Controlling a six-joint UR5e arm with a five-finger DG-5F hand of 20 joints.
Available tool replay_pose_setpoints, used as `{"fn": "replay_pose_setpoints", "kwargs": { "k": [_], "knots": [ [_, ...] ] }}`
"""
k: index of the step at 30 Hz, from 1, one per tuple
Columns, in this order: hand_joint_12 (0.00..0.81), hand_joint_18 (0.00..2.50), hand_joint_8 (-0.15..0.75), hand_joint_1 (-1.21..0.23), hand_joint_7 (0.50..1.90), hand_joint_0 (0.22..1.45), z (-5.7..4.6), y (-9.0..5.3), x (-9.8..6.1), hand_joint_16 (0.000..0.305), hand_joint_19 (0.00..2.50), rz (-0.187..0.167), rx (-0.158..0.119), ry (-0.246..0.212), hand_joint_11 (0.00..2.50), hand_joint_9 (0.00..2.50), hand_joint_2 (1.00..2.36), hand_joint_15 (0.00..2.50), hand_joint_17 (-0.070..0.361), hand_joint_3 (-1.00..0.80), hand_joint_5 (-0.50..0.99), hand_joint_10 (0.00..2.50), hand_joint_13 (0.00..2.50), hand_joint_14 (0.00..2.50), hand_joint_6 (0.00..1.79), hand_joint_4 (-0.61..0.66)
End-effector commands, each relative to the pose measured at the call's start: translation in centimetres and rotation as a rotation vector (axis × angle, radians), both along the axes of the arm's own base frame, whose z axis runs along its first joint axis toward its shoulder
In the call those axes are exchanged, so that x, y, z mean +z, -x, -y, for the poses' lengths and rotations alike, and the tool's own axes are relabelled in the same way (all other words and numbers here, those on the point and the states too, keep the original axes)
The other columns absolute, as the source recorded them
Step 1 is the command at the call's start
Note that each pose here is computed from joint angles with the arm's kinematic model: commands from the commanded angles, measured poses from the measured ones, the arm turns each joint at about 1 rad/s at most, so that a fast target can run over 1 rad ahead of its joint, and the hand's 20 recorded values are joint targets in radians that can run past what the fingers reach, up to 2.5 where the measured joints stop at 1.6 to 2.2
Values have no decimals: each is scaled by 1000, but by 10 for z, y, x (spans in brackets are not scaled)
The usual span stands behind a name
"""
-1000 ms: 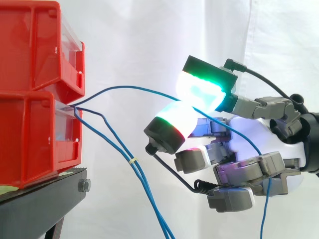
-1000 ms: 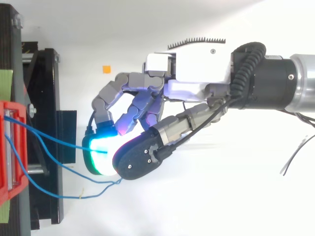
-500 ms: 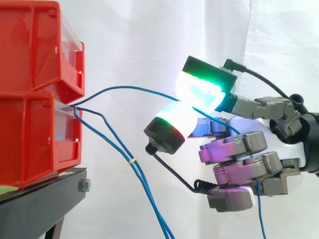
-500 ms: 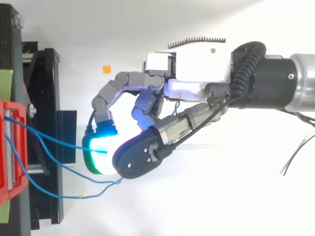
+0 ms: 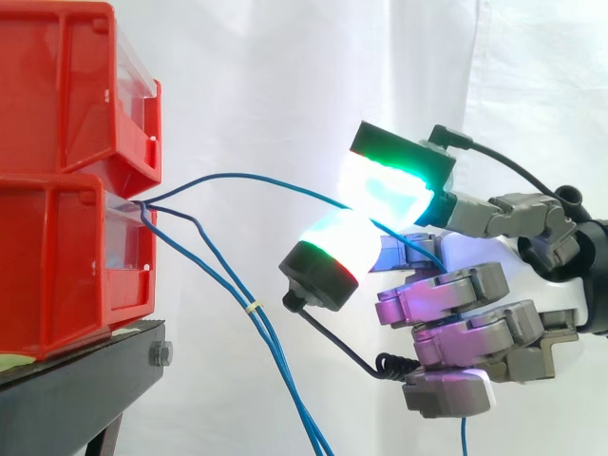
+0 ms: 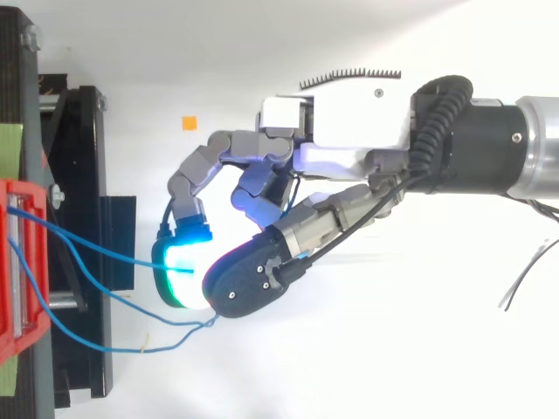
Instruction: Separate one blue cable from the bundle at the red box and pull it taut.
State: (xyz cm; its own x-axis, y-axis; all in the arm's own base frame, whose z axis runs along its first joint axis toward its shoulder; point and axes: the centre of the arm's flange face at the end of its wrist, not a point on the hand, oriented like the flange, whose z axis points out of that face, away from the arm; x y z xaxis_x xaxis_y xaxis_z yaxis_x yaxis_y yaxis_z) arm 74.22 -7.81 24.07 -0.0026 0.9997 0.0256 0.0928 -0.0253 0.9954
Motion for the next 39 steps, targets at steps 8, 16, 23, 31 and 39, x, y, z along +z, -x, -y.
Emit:
{"fn": "replay_pose_setpoints", "kwargs": {
  "k": [8,16,23,31,39],
  "knots": [
    [209,1007,134,-814,1032,763,1,7,-5,26,1262,-61,4,79,1207,875,1012,1473,59,-299,-156,2416,1211,1094,982,-279],
    [212,1002,135,-816,1040,764,-1,17,-10,26,1265,-148,19,110,1177,871,1012,1459,60,-293,-155,2415,1203,1111,981,-288],
    [204,995,112,-826,1066,770,1,20,-9,27,1270,-159,14,105,1153,879,1012,1443,61,-299,-150,2366,1198,1117,978,-405],
    [202,994,112,-834,1070,767,1,17,-9,27,1274,-141,3,38,1209,895,1013,1448,61,-287,-151,2281,1199,1108,977,-394],
    [205,995,109,-836,1076,767,1,11,-5,27,1276,-89,2,47,1224,900,1013,1465,62,-283,-151,2254,1199,1099,976,-380]
  ]
}}
